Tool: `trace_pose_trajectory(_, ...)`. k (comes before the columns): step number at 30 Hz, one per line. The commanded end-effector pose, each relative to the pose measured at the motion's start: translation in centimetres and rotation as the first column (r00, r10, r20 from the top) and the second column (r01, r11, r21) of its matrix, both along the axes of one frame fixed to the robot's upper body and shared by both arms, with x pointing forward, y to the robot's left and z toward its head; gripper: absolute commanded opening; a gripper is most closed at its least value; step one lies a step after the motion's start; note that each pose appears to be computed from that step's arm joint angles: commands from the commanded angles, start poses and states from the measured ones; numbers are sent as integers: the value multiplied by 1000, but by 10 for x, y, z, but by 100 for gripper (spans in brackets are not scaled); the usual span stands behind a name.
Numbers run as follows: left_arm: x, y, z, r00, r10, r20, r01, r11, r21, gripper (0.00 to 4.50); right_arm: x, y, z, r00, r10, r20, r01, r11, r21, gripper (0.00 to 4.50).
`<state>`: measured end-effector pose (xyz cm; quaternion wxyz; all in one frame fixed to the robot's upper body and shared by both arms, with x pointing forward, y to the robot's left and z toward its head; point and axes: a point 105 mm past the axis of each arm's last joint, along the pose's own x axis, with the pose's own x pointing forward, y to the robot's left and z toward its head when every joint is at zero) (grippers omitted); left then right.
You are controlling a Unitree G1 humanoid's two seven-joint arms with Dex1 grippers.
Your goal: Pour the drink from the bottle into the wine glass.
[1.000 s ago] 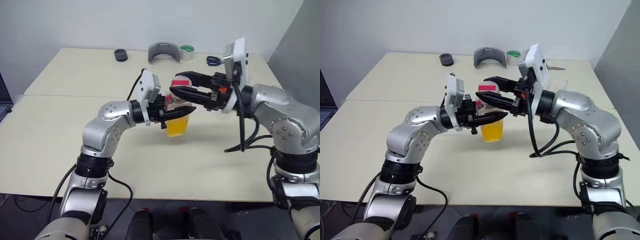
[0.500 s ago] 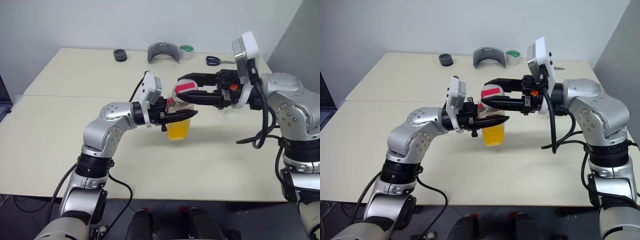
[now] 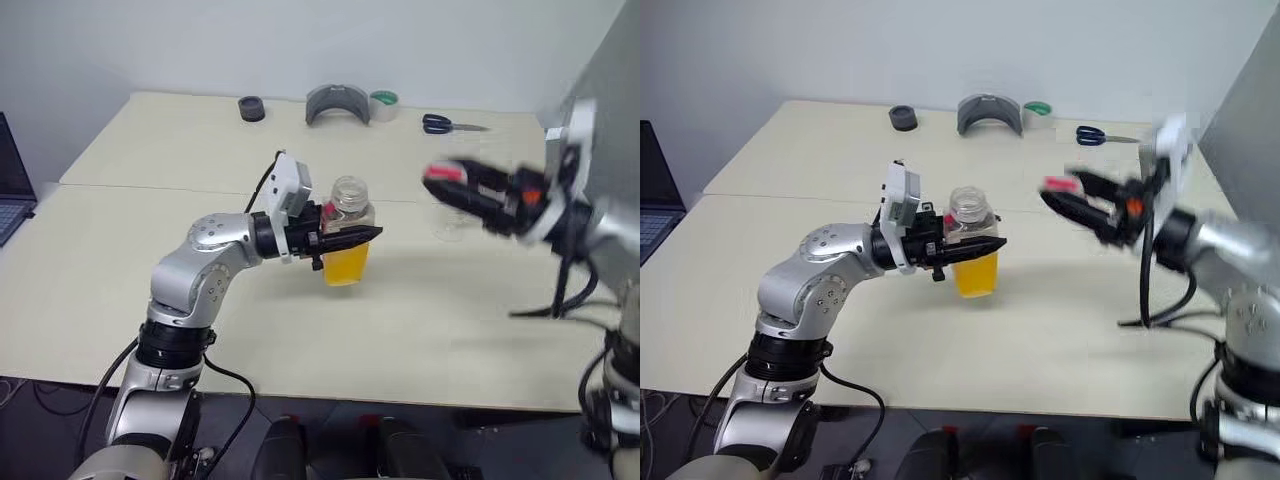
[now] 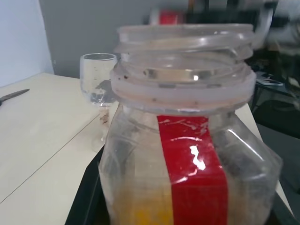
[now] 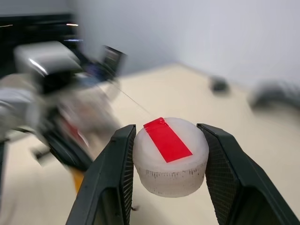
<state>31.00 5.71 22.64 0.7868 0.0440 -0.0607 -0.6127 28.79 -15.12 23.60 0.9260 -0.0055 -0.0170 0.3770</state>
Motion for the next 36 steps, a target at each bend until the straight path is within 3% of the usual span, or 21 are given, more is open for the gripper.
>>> trace_pose_trajectory(1, -6, -4, 17, 998, -35, 61, 37, 999, -24, 179, -7, -22, -22, 966, -254, 41, 255, 966, -31, 182)
trace_pose_trajectory(5, -5, -10, 19, 996, -57, 65, 59, 998, -27, 179, 1, -45, -82, 867, -499, -5, 496, 863, -93, 182)
trace_pose_trajectory(13, -7, -18, 21, 994, -86, 71, 89, 995, -34, 179, 15, -53, -161, 713, -683, -159, 682, 728, -69, 182)
trace_pose_trajectory(15, -7, -17, 22, 993, -88, 73, 90, 995, -33, 179, 14, -53, -168, 695, -698, -172, 698, 713, -71, 248)
trace_pose_trajectory(21, -8, -14, 20, 994, -81, 72, 84, 996, -31, 179, 11, -61, -158, 711, -692, -127, 686, 722, -89, 447)
trace_pose_trajectory(25, -10, -14, 20, 994, -77, 71, 80, 996, -33, 179, 7, -62, -140, 742, -666, -83, 659, 746, -95, 447)
trace_pose_trajectory(30, -8, -10, 19, 996, -55, 71, 57, 998, -34, 179, -1, -49, -97, 863, -502, 54, 503, 844, -186, 447)
trace_pose_trajectory(33, -4, -6, 18, 997, -20, 73, 23, 999, -40, 179, -17, -19, -62, 979, -180, 95, 195, 963, -187, 447)
trace_pose_trajectory(36, 0, -2, 17, 998, 19, 64, -16, 999, -48, 179, -36, 1, -29, 994, 73, 86, -61, 990, -131, 447)
